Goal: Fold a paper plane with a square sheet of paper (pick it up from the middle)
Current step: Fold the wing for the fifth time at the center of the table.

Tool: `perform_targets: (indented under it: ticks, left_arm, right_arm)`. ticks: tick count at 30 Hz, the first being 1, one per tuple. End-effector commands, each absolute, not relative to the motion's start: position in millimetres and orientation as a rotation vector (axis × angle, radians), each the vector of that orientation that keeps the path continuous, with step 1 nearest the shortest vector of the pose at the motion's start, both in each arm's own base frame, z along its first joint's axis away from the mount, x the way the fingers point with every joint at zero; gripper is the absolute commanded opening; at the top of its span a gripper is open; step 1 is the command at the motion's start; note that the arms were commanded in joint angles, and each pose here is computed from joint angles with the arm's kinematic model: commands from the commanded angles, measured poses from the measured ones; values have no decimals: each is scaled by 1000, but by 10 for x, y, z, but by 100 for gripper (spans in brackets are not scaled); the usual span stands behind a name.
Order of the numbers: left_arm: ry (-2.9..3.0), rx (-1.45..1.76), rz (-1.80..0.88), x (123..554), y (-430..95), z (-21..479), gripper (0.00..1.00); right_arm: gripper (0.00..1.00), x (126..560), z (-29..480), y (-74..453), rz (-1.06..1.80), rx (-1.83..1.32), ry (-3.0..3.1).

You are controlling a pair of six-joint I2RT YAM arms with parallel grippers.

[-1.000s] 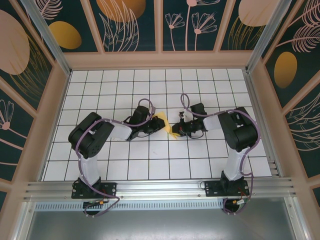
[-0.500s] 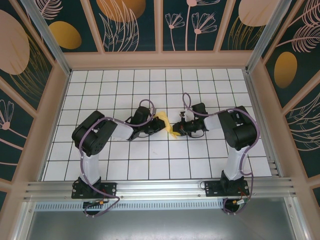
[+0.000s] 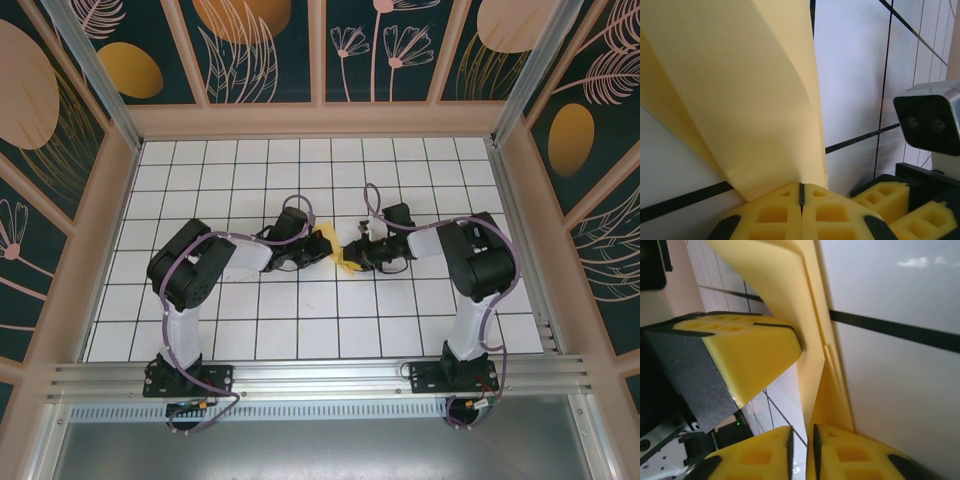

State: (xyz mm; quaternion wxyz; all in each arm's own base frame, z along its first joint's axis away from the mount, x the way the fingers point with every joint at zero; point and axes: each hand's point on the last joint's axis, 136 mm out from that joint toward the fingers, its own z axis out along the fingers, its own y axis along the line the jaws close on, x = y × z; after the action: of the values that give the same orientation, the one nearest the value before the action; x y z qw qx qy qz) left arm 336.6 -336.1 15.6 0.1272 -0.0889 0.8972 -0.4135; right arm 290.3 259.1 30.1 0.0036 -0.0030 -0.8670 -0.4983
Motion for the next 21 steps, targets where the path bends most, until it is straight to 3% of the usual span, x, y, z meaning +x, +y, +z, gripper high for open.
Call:
perform_targets:
  ticks: [1,14,21]
  left_arm:
    - [2746,-371,-973,3265,-3090,-333,6]
    - [2752,-382,-973,3269,-3097,-348,7]
    - [2761,-396,-948,3273,-3079,-369,7]
  right_arm:
    - [26,2993,440,2538,-1532,71,-2840]
    - [27,2862,356,2564,-1395,173,-2897]
    - [12,2803,212,2537,-1346,144,-2883]
